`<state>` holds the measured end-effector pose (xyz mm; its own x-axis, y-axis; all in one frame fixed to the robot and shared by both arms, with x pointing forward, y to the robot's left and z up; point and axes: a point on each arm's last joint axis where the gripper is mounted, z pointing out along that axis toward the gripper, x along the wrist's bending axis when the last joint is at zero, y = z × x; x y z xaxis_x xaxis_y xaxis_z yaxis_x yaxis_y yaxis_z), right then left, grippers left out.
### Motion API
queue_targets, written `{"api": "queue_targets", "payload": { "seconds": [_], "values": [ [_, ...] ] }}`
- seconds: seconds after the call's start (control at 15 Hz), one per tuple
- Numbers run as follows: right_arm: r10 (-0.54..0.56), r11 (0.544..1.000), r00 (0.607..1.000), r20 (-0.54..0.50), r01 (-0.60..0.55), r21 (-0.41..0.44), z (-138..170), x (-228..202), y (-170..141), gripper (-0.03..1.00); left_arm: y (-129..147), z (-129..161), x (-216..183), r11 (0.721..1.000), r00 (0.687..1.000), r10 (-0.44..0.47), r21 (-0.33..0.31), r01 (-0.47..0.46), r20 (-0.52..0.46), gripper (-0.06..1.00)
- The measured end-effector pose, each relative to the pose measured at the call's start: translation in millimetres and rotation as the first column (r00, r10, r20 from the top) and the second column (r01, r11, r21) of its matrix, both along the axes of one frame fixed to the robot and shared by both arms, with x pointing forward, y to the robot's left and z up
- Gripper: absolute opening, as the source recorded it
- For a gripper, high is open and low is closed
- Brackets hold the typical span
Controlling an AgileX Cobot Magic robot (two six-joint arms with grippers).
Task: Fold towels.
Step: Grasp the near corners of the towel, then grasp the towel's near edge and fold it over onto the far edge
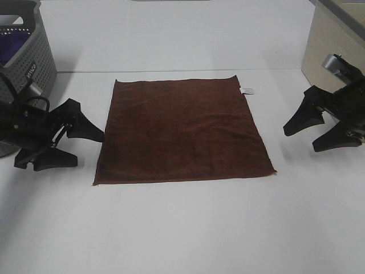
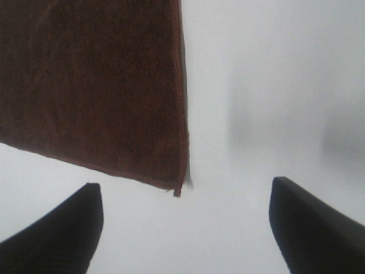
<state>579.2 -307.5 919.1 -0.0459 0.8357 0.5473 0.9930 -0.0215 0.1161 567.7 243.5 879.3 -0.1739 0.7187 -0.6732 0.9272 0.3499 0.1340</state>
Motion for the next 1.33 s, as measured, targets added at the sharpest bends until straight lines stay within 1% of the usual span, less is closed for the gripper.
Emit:
{"api": "queue_targets", "payload": {
  "seconds": [0.07, 0.2, 0.33, 0.53, 0.6, 0.67, 0.73, 0.8, 0.87, 0.93, 1.0, 1.07, 1.13, 1.27, 1.33],
  "values": [
    [-0.004, 1.0, 1.0, 0.003, 0.003, 0.018, -4.7, 2.0, 1.0, 0.76, -0.4, -5.8, -0.2, 1.0, 1.0, 0.002, -0.002, -0.002, -0.017, 0.76],
    [-0.005, 0.999, 0.999, -0.037, 0.006, 0.049, -23.9, 3.9, 2.4, 0.76, -3.8, -18.5, -1.0, 1.0, 0.999, -0.005, -0.018, 0.004, -0.048, 0.76],
    [0.005, 0.997, 0.997, -0.082, 0.001, 0.073, -42.5, 4.4, 7.0, 0.75, -18.8, -22.0, 1.6, 0.998, 0.998, -0.051, -0.05, 0.049, -0.045, 0.76],
    [0.08, 0.992, 0.992, -0.099, -0.069, 0.107, -50.3, 6.1, 41.8, 0.74, -49.0, -25.4, 8.7, 0.99, 0.992, -0.125, -0.071, 0.122, -0.028, 0.75],
    [0.108, 0.988, 0.988, -0.108, -0.094, 0.124, -51.8, 5.2, 56.4, 0.74, -57.0, -26.4, 11.0, 0.988, 0.991, -0.131, -0.08, 0.129, -0.029, 0.74],
    [0.121, 0.985, 0.986, -0.114, -0.105, 0.137, -53.4, 4.3, 66.6, 0.73, -61.9, -27.9, 12.3, 0.988, 0.991, -0.132, -0.087, 0.128, -0.035, 0.71],
    [0.13, 0.983, 0.984, -0.119, -0.112, 0.148, -55.2, 3.6, 75.0, 0.69, -62.7, -29.7, 13.0, 0.989, 0.991, -0.127, -0.088, 0.123, -0.041, 0.66],
    [0.123, 0.983, 0.985, -0.121, -0.104, 0.153, -57.0, 4.0, 78.8, 0.62, -62.1, -31.5, 13.0, 0.989, 0.991, -0.124, -0.081, 0.12, -0.046, 0.56],
    [0.114, 0.985, 0.986, -0.12, -0.096, 0.147, -60.0, 5.1, 79.5, 0.53, -61.9, -33.8, 12.7, 0.99, 0.991, -0.126, -0.077, 0.121, -0.051, 0.44],
    [0.109, 0.986, 0.987, -0.119, -0.092, 0.137, -61.7, 6.8, 79.6, 0.38, -61.9, -34.3, 12.3, 0.989, 0.99, -0.13, -0.076, 0.125, -0.053, 0.31],
    [0.104, 0.989, 0.987, -0.122, -0.089, 0.122, -63.5, 9.3, 78.6, 0.19, -62.0, -34.2, 12.2, 0.989, 0.99, -0.131, -0.077, 0.127, -0.053, 0.16],
    [0.101, 0.99, 0.987, -0.125, -0.087, 0.111, -62.3, 12.1, 78.0, 0.04, -62.0, -32.0, 11.8, 0.987, 0.988, -0.144, -0.073, 0.14, -0.046, 0.05],
    [0.095, 0.991, 0.988, -0.122, -0.082, 0.107, -59.0, 14.7, 77.8, 0.0, -61.7, -28.0, 11.3, 0.985, 0.986, -0.162, -0.062, 0.16, -0.033, 0.02],
    [0.09, 0.992, 0.989, -0.119, -0.079, 0.096, -49.1, 15.9, 77.5, 0.0, -60.9, -13.1, 10.3, 0.979, 0.98, -0.201, -0.036, 0.201, 0.003, 0.01],
    [0.092, 0.993, 0.987, -0.128, -0.082, 0.084, -44.4, 14.4, 76.6, 0.0, -60.2, -6.6, 9.2, 0.977, 0.977, -0.214, -0.022, 0.214, 0.006, 0.01]
  ]
}}
